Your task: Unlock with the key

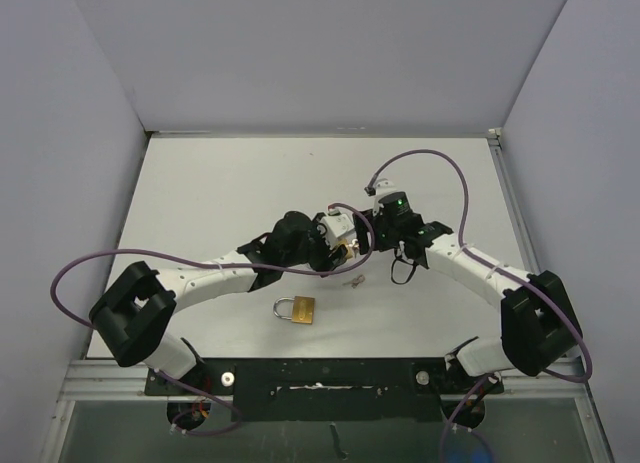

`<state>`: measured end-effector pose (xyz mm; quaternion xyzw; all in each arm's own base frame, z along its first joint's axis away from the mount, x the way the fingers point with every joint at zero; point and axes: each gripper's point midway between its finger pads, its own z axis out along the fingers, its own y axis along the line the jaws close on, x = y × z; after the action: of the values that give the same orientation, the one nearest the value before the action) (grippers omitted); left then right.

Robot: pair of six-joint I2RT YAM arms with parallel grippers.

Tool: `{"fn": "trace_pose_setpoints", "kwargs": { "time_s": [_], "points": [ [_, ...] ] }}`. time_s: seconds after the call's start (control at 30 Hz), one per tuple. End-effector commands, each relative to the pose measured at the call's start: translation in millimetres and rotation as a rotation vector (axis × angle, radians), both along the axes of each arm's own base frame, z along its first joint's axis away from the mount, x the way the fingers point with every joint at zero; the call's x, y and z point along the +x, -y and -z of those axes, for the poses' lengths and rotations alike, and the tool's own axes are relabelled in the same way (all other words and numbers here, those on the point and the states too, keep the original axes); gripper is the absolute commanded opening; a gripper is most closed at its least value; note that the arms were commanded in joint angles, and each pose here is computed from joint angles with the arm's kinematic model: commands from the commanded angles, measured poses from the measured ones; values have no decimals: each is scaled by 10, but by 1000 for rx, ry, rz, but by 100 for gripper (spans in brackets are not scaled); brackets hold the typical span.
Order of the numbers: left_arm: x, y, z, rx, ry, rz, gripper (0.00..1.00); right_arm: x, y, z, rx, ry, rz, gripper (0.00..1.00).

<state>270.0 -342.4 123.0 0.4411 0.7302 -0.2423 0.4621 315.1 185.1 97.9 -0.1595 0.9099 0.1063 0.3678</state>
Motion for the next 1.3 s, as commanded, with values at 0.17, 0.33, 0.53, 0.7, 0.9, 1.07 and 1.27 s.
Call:
{"fn": "trace_pose_setpoints", "kwargs": {
  "time_s": [0.17, 0.33, 0.53, 0.7, 0.9, 1.07, 1.27],
  "points": [
    [202, 237, -619, -140, 130, -5, 0, 159, 71, -219, -21, 52, 48, 72],
    [221, 204, -542, -106, 121, -19, 0, 170, 141, -224, -40, 53, 62, 72],
    [235, 203, -509, -88, 113, -22, 0, 175, 191, -251, -53, 58, 79, 72],
    [242, 208, -448, -63, 99, -19, 0, 180, 193, -292, -48, 67, 79, 72],
    [259, 245, -389, -45, 81, -12, 0, 154, 86, -290, -19, 59, 31, 72],
    [283, 303, -395, -52, 76, -3, 0, 96, -125, -276, 29, 45, -41, 72],
    [296, 318, -443, -67, 89, -5, 0, 81, -168, -287, 49, 47, -58, 72]
  ]
}}
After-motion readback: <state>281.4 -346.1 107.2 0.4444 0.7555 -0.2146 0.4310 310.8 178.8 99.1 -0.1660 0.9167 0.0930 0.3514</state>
